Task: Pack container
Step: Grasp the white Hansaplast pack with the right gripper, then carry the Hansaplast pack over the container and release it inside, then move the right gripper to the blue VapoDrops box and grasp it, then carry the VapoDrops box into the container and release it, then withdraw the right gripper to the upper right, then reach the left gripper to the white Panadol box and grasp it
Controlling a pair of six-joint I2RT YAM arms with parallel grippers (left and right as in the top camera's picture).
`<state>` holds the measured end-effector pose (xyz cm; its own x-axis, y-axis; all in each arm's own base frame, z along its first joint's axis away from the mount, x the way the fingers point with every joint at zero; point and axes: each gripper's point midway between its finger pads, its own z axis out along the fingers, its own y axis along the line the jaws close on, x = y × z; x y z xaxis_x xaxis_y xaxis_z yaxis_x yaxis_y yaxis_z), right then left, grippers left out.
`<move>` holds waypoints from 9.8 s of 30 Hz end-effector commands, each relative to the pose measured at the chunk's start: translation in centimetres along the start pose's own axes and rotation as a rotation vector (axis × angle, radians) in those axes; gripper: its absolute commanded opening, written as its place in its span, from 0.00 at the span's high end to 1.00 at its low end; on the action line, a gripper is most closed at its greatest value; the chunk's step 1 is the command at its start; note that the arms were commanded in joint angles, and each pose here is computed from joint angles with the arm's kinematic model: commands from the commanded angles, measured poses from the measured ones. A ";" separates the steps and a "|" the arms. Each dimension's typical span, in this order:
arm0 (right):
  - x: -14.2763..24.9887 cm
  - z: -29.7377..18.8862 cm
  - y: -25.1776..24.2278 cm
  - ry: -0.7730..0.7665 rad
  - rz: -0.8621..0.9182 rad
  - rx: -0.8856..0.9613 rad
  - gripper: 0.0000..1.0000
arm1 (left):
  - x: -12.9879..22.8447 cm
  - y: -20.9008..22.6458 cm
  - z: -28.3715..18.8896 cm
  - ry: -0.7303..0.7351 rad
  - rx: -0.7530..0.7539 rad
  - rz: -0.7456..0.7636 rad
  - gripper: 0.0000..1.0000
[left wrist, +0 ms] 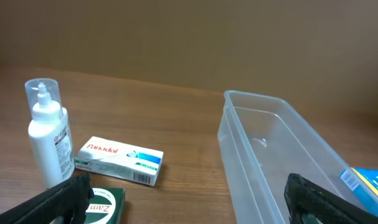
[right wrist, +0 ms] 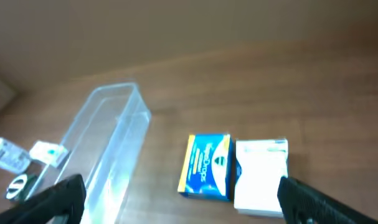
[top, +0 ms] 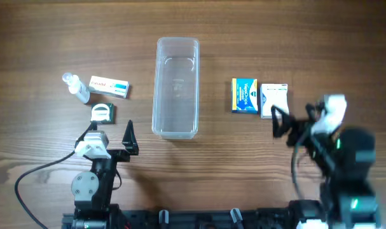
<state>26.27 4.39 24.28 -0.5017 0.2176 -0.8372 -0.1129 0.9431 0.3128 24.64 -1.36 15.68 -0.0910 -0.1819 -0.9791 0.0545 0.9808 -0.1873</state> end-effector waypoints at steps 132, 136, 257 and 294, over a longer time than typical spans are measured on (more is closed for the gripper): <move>15.5 21.9 -3.4 0.913 0.067 0.350 0.00 | 0.3 0.1 0.0 0.010 0.000 -0.003 0.00; 16.0 22.1 -2.1 0.918 0.020 0.321 0.00 | 0.3 0.1 0.0 0.010 0.000 -0.003 0.00; -4.8 12.5 -6.0 0.410 0.347 0.420 0.00 | 0.3 0.1 0.0 0.010 0.000 -0.003 0.00; -4.8 12.5 -6.2 0.411 0.343 0.422 0.00 | -12.1 2.6 2.8 0.429 -0.364 -0.053 0.00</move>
<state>40.02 0.35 21.24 -0.7351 0.4872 -0.4715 0.4161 0.8733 0.2536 26.15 2.03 23.92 -0.4626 -0.2975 -0.8352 -0.2597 0.9462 -0.1932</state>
